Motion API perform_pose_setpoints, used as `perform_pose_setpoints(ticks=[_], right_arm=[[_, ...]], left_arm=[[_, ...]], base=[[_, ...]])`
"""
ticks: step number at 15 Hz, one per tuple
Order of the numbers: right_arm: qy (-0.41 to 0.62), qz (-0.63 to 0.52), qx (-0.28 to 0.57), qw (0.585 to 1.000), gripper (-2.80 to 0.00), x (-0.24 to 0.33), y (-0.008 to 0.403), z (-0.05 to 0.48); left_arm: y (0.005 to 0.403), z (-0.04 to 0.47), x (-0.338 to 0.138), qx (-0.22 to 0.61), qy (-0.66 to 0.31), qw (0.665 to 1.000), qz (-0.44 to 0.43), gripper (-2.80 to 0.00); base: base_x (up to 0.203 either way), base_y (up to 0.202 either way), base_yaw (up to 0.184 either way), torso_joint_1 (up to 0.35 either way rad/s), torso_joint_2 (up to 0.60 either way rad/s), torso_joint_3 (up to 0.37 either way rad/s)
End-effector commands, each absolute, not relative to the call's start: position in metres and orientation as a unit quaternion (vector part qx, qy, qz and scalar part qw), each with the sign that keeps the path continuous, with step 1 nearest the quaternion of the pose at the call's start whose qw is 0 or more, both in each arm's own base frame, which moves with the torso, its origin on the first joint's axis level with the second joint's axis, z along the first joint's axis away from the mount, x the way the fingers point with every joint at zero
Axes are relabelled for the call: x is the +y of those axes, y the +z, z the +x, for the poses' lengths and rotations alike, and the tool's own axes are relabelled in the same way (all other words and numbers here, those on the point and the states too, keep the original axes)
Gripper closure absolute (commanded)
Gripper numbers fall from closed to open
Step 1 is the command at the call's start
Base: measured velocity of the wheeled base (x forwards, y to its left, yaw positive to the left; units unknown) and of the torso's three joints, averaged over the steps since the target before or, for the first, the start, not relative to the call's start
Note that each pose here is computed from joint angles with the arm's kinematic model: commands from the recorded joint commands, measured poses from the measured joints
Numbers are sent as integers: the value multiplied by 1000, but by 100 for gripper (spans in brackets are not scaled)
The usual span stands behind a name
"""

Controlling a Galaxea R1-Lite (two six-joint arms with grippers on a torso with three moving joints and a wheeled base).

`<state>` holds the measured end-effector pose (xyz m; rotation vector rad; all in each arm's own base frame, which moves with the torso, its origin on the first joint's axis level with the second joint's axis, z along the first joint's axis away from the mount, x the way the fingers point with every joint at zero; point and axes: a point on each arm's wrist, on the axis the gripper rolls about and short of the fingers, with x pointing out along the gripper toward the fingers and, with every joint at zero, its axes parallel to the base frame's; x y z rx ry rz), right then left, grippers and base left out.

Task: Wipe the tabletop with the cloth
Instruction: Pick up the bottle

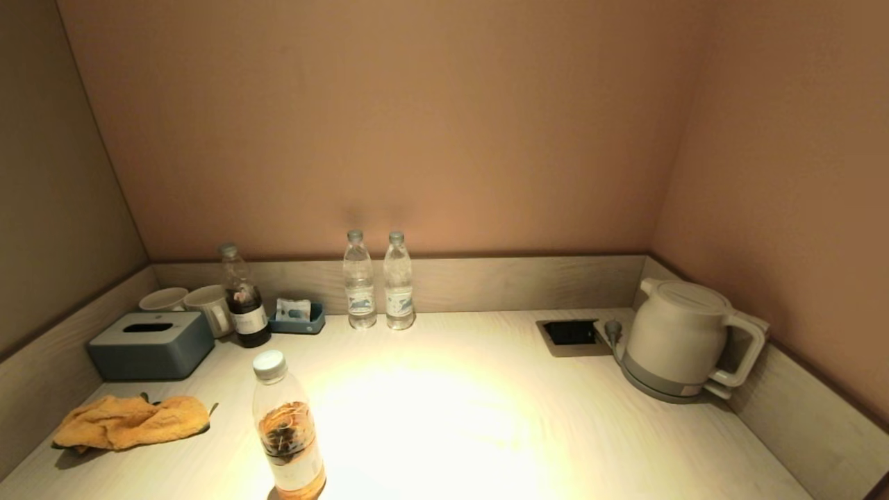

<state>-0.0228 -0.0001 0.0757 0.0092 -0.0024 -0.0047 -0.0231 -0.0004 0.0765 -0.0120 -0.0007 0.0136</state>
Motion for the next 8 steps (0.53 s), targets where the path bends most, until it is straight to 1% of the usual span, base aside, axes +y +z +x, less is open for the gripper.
perform_pose_setpoints(ticks=[1, 8], right_arm=[[-2, 5, -2, 1000, 0, 0, 76, -23], [-2, 5, -2, 1000, 0, 0, 76, -23]], left_arm=[[76, -23, 0, 0, 7, 1000, -6, 0], [76, -23, 0, 0, 8, 1000, -6, 0]], base=[[0, 0, 0, 0, 0, 0], [0, 0, 0, 0, 0, 0]])
